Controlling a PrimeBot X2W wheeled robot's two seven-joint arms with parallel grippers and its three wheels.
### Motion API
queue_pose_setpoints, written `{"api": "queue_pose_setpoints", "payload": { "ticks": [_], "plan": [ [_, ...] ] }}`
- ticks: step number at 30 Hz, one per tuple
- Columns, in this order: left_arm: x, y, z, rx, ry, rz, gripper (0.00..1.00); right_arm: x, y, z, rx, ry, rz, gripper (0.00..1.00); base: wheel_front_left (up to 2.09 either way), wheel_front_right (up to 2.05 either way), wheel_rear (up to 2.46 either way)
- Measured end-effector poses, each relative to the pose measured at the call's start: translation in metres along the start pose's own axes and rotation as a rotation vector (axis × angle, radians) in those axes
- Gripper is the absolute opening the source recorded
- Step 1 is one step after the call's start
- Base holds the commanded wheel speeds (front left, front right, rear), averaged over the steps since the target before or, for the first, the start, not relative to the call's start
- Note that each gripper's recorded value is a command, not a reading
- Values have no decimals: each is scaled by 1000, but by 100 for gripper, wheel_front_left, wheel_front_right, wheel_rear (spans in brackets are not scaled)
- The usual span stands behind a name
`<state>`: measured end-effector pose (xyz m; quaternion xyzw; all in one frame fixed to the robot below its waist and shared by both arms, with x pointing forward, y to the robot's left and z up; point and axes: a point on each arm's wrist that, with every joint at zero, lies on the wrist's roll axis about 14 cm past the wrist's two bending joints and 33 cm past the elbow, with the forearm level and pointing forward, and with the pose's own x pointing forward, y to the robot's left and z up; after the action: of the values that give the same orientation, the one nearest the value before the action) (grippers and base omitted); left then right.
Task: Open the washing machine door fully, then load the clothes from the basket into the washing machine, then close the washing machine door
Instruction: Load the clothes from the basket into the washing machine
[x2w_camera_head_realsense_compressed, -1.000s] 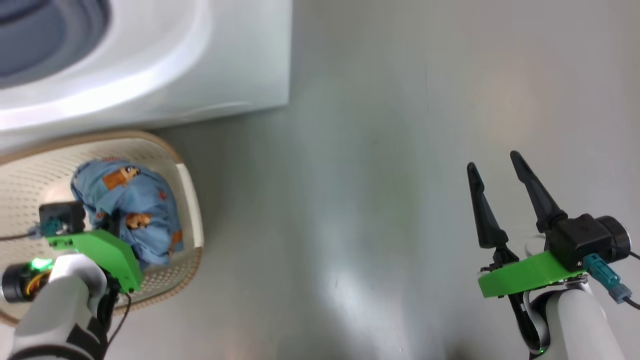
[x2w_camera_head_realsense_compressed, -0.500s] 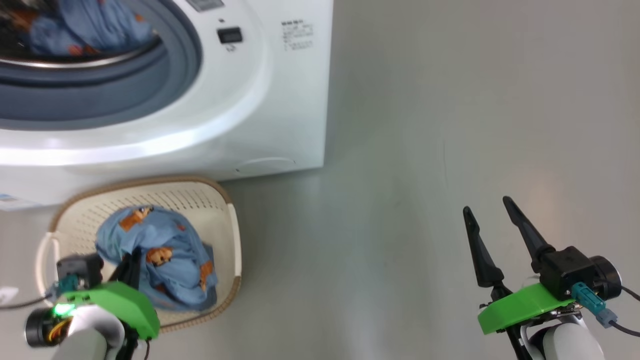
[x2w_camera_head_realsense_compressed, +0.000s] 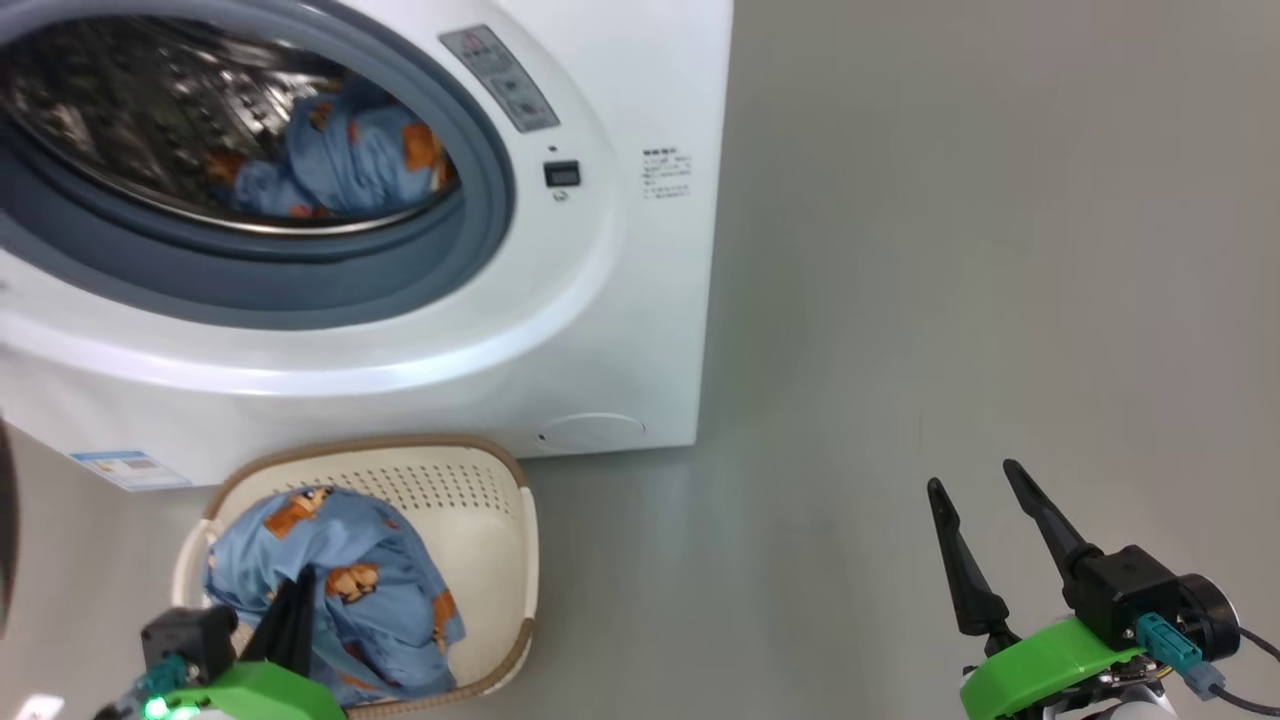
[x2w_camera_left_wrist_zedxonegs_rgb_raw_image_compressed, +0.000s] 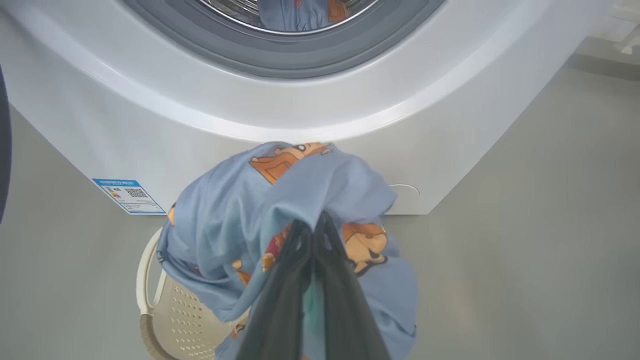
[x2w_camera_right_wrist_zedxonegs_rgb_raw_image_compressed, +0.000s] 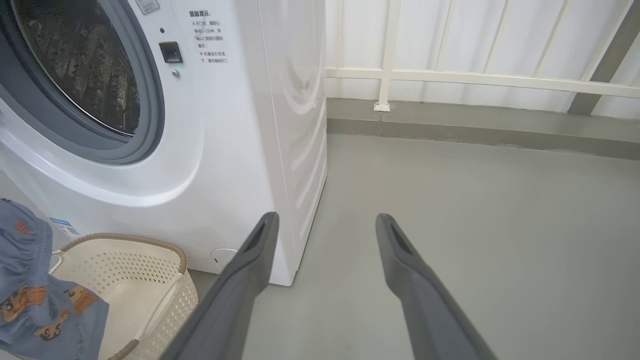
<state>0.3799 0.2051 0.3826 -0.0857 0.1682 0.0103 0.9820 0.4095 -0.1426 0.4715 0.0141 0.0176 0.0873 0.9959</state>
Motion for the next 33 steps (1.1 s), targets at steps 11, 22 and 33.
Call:
{"api": "queue_pose_setpoints", "payload": {
  "ticks": [11,22,33],
  "plan": [
    [-43,9,27,-34,-137,50,0,-12,13,19,19,-48,30,100,0,0,0],
    [-68,13,44,-68,-229,81,0,-17,24,32,21,-85,58,100,0,0,0],
    [-61,13,63,-85,-286,87,0,-17,20,13,31,-33,49,100,0,0,0]
  ]
}}
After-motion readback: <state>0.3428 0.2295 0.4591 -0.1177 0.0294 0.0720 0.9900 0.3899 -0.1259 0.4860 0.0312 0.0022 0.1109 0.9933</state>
